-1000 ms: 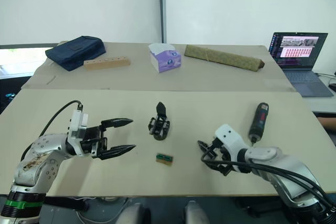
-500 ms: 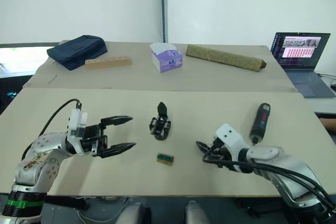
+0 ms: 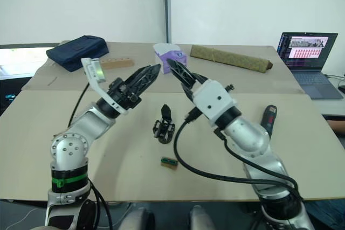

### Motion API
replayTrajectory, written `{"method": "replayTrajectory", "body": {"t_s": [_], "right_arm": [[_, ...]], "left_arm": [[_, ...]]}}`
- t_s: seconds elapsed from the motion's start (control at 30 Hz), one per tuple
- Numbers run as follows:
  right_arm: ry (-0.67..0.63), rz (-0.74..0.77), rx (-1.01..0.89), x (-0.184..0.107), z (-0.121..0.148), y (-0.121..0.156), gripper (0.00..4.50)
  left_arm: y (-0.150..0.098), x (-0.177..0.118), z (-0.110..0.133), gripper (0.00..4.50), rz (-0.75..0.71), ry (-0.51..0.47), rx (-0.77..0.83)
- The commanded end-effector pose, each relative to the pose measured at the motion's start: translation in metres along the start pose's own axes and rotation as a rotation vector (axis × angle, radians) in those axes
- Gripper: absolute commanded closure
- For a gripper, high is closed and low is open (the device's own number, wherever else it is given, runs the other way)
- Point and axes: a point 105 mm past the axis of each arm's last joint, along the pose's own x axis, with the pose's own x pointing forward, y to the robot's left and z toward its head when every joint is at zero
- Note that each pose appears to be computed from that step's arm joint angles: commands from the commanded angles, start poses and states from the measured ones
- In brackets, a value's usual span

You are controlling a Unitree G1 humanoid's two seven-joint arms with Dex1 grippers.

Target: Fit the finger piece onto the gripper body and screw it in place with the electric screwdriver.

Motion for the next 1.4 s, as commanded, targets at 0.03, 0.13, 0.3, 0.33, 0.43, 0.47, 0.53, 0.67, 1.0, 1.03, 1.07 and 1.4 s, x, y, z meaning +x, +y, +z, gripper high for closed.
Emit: {"method": "replayTrajectory", "body": {"t_s": [0.03, 0.13, 0.3, 0.33, 0.43, 0.47, 0.53, 0.67, 1.0, 1.03, 1.07, 1.4], "right_arm": [[-0.058, -0.004, -0.057, 0.007, 0.010, 0.007, 3.42], [-0.059, -0.014, -0.040, 0.010, 0.009, 0.010, 3.42], [-0.084, 0.014, -0.075, 0.008, 0.009, 0.014, 3.42], [-0.089, 0.015, -0.079, 0.008, 0.009, 0.014, 3.42], [-0.090, 0.015, -0.082, 0.008, 0.007, 0.015, 3.42], [-0.087, 0.014, -0.084, 0.008, 0.006, 0.015, 3.42], [-0.084, 0.011, -0.088, 0.008, 0.005, 0.014, 3.42], [-0.081, 0.007, -0.085, 0.008, 0.003, 0.012, 3.41], [-0.121, 0.127, 0.020, -0.013, 0.011, -0.021, 0.03], [-0.087, 0.205, 0.071, -0.020, 0.007, -0.028, 0.03], [-0.048, 0.280, 0.135, -0.028, 0.004, -0.033, 0.03], [0.285, 0.844, 0.753, -0.060, 0.009, -0.009, 0.03]], "left_arm": [[-0.011, 0.008, 0.005, 0.00, -0.033, -0.042, -0.007], [-0.019, 0.012, 0.002, 0.00, -0.071, -0.039, -0.028], [-0.015, 0.013, 0.002, 0.26, -0.047, -0.068, -0.051], [-0.015, 0.013, 0.003, 0.56, -0.047, -0.079, -0.054], [-0.019, 0.014, 0.002, 1.66, -0.065, -0.078, -0.055], [-0.021, 0.014, 0.001, 2.20, -0.072, -0.073, -0.060], [-0.022, 0.013, -0.001, 3.20, -0.076, -0.064, -0.061], [-0.022, 0.011, 0.000, 4.50, -0.078, -0.085, -0.071], [-0.016, -0.002, 0.030, 4.50, -0.127, -0.169, -0.017], [-0.014, -0.006, 0.032, 4.50, -0.160, -0.120, -0.002], [-0.012, -0.011, 0.033, 4.50, -0.191, -0.069, 0.012], [-0.028, -0.032, 0.011, 4.50, -0.554, 0.530, 0.031]]}}
